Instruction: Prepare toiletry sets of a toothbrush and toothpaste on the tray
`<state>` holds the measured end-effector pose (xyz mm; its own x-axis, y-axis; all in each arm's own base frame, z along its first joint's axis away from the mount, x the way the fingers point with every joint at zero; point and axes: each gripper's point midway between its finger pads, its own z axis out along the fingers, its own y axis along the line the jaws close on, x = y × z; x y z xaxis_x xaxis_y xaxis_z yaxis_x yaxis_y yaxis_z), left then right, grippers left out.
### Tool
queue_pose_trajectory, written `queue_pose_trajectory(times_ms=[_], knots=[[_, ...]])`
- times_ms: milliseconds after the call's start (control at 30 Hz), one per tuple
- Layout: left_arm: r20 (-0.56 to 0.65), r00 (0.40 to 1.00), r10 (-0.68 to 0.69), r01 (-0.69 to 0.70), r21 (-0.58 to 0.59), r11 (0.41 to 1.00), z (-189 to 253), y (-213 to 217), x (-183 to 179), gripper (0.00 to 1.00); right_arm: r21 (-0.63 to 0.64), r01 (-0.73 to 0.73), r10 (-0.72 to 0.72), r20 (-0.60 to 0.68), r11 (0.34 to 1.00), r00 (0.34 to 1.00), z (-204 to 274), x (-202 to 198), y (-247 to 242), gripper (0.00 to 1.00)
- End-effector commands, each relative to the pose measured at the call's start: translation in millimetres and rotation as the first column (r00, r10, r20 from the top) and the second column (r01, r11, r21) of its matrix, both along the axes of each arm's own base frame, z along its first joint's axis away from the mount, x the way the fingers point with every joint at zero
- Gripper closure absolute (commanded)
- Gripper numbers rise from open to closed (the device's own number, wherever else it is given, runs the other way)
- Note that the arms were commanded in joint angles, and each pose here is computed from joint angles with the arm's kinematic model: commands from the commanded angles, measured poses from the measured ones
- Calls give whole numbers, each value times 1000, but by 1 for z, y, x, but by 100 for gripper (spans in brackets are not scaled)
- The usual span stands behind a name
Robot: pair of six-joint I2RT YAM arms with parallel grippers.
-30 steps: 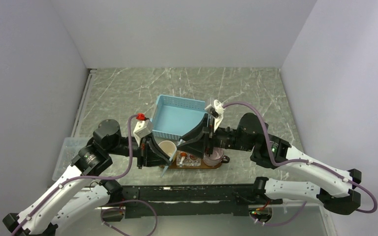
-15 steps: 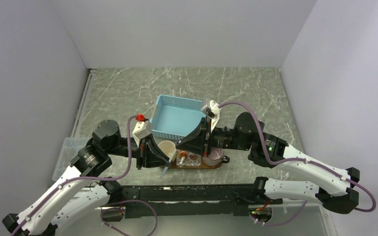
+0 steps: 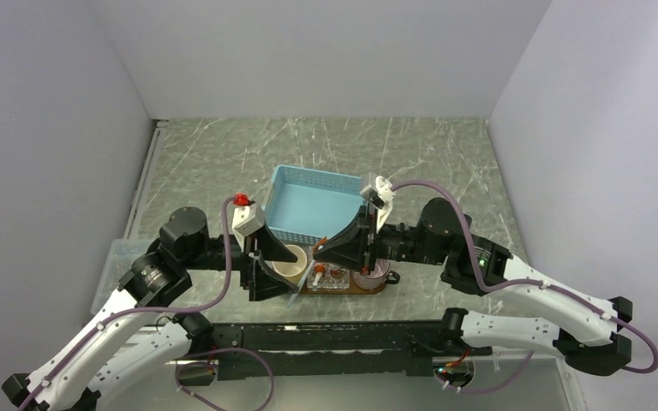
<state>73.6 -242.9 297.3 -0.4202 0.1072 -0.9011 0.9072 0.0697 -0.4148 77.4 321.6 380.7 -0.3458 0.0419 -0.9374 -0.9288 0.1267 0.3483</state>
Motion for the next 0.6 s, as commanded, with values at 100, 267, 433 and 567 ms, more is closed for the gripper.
queue_pose_trajectory(times_ms=[100,267,433,567], knots=[[77,983,164,-164,-8,986,21,7,24,3,-31,104,-101,93,994,991,17,10,-28,100],[115,965,237,-239,4,971,27,15,33,1,-100,163,-148,141,982,979,9,18,-41,100],[137,939,314,-323,43,945,23,25,44,1,-132,216,-190,184,967,964,9,25,-52,100],[152,922,356,-368,62,928,17,32,49,1,-202,263,-221,211,943,952,5,33,-59,100]])
